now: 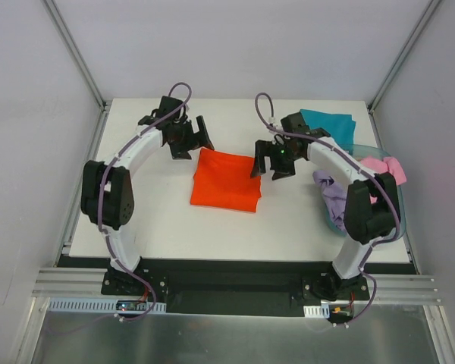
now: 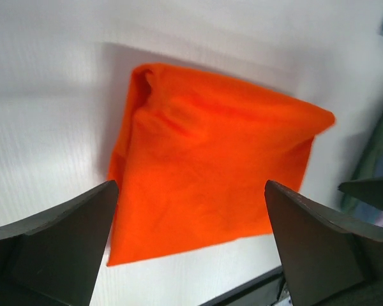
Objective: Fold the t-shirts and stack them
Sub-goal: Fold the long partially folded tshirt into a neat square
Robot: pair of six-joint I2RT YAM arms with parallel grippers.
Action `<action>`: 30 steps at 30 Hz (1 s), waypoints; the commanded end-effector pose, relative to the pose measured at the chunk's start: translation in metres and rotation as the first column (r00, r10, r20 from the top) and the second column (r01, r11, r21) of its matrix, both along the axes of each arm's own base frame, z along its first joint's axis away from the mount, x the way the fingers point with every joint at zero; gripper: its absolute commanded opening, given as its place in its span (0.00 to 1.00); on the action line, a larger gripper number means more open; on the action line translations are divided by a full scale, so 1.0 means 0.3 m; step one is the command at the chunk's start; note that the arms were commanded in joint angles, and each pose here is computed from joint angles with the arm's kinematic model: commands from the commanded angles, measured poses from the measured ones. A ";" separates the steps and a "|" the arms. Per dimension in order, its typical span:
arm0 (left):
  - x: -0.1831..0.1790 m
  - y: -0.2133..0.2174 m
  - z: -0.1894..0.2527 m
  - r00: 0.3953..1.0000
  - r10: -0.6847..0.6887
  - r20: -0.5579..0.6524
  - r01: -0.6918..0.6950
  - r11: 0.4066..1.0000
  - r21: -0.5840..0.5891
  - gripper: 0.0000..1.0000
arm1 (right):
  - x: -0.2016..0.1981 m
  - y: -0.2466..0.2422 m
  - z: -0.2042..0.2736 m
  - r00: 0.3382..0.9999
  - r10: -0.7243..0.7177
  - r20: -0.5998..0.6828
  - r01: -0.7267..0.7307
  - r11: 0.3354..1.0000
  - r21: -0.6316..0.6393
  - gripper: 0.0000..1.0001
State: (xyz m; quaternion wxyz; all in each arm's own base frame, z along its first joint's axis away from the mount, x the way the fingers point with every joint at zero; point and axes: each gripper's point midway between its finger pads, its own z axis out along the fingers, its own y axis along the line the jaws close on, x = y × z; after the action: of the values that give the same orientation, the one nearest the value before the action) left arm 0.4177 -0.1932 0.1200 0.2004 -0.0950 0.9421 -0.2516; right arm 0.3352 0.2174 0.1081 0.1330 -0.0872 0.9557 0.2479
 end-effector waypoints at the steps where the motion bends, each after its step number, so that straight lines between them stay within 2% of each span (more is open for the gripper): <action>1: -0.080 -0.075 0.151 0.993 -0.083 0.083 0.092 0.988 -0.122 0.99 | -0.155 0.172 0.178 0.974 0.198 0.110 -0.219 0.948 0.230 0.97; 6: -0.085 -0.133 0.116 0.991 -0.120 0.055 0.129 0.968 -0.216 0.99 | -0.226 0.299 0.182 0.942 0.310 0.129 -0.335 0.882 0.330 0.97; 13: -0.042 -0.176 0.012 0.990 -0.141 0.000 0.136 0.957 -0.255 0.99 | -0.178 0.325 0.065 0.946 0.322 0.035 -0.313 0.881 0.354 0.97; 21: 0.013 -0.193 -0.162 0.985 -0.155 -0.081 0.131 0.962 -0.242 0.99 | -0.078 0.256 -0.134 0.967 0.237 -0.094 -0.199 0.932 0.303 0.97; 25: -0.018 -0.194 -0.240 0.976 -0.163 -0.147 0.123 0.960 -0.252 0.99 | -0.061 0.225 -0.181 0.969 0.211 -0.132 -0.164 0.941 0.295 0.97; 30: -0.116 -0.146 -0.277 0.971 -0.138 -0.193 0.099 0.975 -0.199 0.99 | -0.121 0.202 -0.210 0.960 0.214 -0.183 -0.154 0.943 0.296 0.97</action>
State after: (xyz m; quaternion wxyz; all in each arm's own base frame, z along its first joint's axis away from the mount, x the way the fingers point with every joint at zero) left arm 0.4125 -0.2470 0.0562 0.1036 -0.0746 0.9204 -0.3694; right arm 0.3066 0.2821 0.0539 0.0244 -0.1256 0.9067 0.4019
